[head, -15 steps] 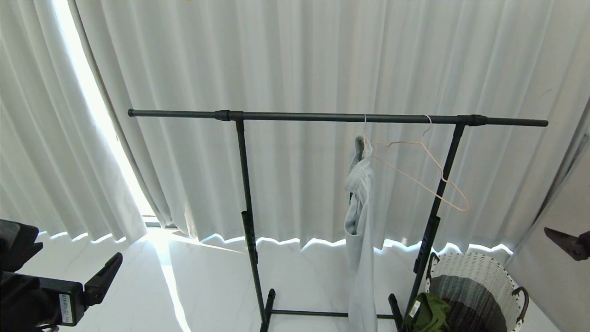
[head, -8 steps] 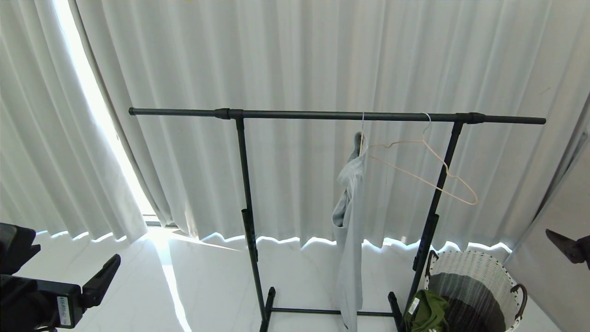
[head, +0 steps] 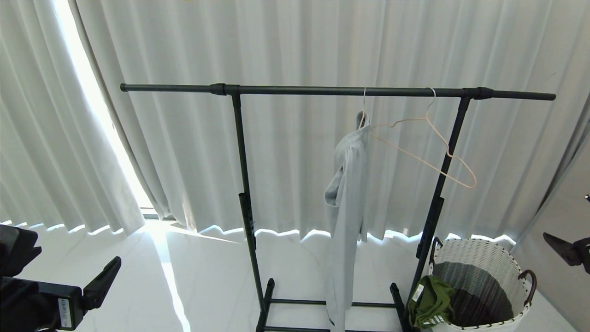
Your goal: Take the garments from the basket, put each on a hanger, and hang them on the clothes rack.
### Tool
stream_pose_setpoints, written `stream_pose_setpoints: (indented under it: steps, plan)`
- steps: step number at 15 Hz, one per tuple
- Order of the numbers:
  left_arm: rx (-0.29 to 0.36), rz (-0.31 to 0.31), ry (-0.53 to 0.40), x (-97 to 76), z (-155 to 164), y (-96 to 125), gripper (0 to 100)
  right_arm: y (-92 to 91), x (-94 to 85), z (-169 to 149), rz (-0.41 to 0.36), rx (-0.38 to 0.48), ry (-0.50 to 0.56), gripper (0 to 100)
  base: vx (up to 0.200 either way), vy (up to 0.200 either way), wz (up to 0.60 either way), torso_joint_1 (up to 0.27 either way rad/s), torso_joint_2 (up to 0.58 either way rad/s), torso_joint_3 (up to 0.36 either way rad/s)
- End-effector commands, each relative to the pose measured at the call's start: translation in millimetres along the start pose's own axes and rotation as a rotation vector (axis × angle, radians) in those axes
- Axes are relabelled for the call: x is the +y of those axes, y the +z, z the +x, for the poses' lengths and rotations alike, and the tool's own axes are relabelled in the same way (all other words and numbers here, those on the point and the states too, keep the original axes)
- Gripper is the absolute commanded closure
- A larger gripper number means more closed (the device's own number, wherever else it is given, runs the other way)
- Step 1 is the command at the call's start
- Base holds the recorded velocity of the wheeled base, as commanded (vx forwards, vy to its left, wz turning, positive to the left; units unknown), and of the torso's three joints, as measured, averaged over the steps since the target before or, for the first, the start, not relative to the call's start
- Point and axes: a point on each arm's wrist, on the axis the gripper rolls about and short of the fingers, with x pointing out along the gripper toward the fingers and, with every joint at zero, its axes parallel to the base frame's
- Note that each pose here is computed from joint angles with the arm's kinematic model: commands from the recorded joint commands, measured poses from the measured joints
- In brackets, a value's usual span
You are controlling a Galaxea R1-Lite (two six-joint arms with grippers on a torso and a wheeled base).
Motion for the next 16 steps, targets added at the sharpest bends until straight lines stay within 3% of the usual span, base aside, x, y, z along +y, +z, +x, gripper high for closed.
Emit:
stream_pose_setpoints:
  steps: [1, 16]
  plan:
    - [0.0, 0.0, 0.0, 0.0, 0.7, 0.8, 0, -0.6, 0.6, 2.0, -0.002, 0.009, 0.004, 0, 0.0, 0.0, 0.0, -0.222, 0.51, 0.281]
    - [0.013, 0.012, -0.003, -0.9, 0.7, -2.7, 0, -5.7, 2.9, 3.9, -0.023, 0.033, 0.009, 0, 0.0, 0.0, 0.0, -0.179, 0.46, 0.282]
